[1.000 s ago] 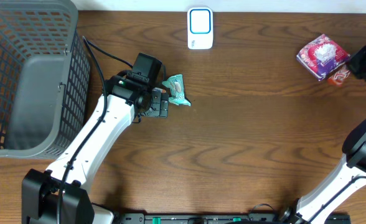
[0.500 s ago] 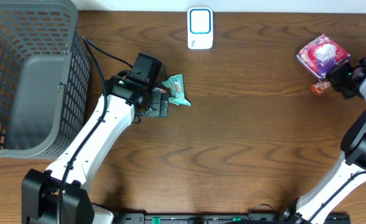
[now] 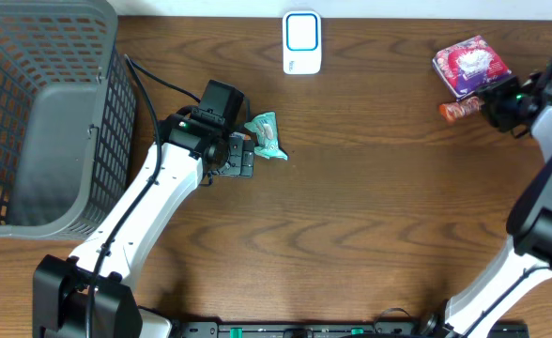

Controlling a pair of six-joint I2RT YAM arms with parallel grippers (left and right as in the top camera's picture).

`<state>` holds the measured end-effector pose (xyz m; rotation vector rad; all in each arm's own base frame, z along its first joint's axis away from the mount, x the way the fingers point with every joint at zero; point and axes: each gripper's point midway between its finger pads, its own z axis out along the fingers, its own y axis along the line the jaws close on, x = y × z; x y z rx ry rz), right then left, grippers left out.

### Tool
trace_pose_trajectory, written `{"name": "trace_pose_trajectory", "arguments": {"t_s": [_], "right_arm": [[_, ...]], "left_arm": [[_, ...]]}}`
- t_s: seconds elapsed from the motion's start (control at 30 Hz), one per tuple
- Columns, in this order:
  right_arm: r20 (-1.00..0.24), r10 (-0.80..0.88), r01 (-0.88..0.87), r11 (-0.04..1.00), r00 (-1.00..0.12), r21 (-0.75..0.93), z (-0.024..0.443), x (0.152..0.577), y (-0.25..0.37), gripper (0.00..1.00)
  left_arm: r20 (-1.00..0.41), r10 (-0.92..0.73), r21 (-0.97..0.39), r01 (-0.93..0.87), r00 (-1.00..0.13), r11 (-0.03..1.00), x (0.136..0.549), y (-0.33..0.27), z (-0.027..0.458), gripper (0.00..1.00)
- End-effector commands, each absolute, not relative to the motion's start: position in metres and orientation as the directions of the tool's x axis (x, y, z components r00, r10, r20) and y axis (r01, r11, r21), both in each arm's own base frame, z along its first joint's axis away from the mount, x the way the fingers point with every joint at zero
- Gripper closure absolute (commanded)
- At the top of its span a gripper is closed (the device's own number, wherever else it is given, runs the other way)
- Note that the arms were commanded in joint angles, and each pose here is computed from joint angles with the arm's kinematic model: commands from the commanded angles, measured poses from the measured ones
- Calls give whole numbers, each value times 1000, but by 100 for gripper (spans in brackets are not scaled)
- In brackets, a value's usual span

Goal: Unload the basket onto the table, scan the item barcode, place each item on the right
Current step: 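Carry the wrapper right and place it beside the purple package, then move the right gripper to the left gripper and grasp the green wipes pack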

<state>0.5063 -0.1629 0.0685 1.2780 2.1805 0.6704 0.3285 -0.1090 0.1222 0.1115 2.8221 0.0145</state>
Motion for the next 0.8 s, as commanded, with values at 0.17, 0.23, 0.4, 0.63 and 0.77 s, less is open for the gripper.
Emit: {"name": "trace_pose_trajectory", "arguments": {"t_s": [0.17, 0.23, 0.4, 0.63, 0.77], "right_arm": [[-424, 775, 440, 621, -468, 648, 195, 495, -142, 1], [-447, 713, 328, 668, -540, 668, 208, 498, -113, 1], [-426, 533, 137, 727, -731, 673, 197, 496, -19, 1], [-419, 218, -99, 781, -881, 616, 154, 485, 130, 1], [-394, 85, -190, 771, -915, 608, 118, 471, 214, 1]], "left_arm": [[-315, 71, 21, 67, -947, 998, 329, -109, 124, 2], [-315, 70, 21, 67, -947, 998, 329, -110, 124, 2], [-315, 71, 21, 67, -947, 998, 329, -110, 124, 2], [-315, 70, 21, 67, -947, 998, 329, -110, 124, 2], [-315, 71, 21, 67, -947, 998, 329, -109, 124, 2]]}}
